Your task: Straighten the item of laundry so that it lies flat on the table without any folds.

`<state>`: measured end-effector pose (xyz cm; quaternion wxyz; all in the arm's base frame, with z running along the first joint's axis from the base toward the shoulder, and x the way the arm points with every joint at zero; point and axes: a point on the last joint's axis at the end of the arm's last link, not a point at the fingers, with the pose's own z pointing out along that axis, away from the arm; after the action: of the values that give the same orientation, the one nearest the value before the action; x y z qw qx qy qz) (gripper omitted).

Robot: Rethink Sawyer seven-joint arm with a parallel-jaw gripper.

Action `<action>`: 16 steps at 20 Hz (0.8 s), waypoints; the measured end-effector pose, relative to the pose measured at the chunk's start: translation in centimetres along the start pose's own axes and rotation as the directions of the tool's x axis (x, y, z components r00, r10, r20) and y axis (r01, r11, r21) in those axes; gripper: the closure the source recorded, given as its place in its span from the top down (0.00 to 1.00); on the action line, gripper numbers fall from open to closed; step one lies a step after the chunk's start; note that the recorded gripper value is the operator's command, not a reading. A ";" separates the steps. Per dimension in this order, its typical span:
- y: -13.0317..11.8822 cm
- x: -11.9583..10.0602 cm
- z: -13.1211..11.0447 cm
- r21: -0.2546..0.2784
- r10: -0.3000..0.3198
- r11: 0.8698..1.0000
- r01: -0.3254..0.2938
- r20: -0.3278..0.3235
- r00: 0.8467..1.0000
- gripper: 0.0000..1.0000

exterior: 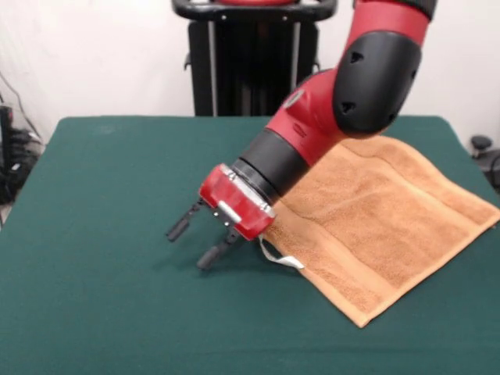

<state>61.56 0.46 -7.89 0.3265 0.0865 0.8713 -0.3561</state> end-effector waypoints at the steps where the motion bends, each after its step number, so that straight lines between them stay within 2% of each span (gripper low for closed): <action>1: -0.7 -0.2 0.4 0.005 -0.010 1.000 0.010 0.005 1.000 1.00; 4: -1.4 -0.5 0.8 0.004 -0.022 1.000 0.022 0.012 1.000 1.00; 9: -2.7 -1.5 1.7 -0.030 -0.035 0.999 0.036 0.019 0.999 1.00; 10: -2.8 -1.6 1.8 -0.039 -0.016 0.999 0.016 0.008 1.000 1.00; 13: -3.3 -1.6 2.3 -0.055 0.098 0.993 -0.101 -0.058 0.993 1.00; 14: -3.7 -1.6 2.7 -0.052 0.177 0.982 -0.183 -0.106 0.978 1.00; 15: -4.9 -1.4 3.4 -0.021 0.328 0.941 -0.339 -0.205 0.922 1.00; 16: -5.6 -1.4 3.8 0.000 0.386 0.917 -0.399 -0.246 0.889 1.00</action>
<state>62.42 -6.09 -5.86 0.2855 0.2949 0.8777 -0.2473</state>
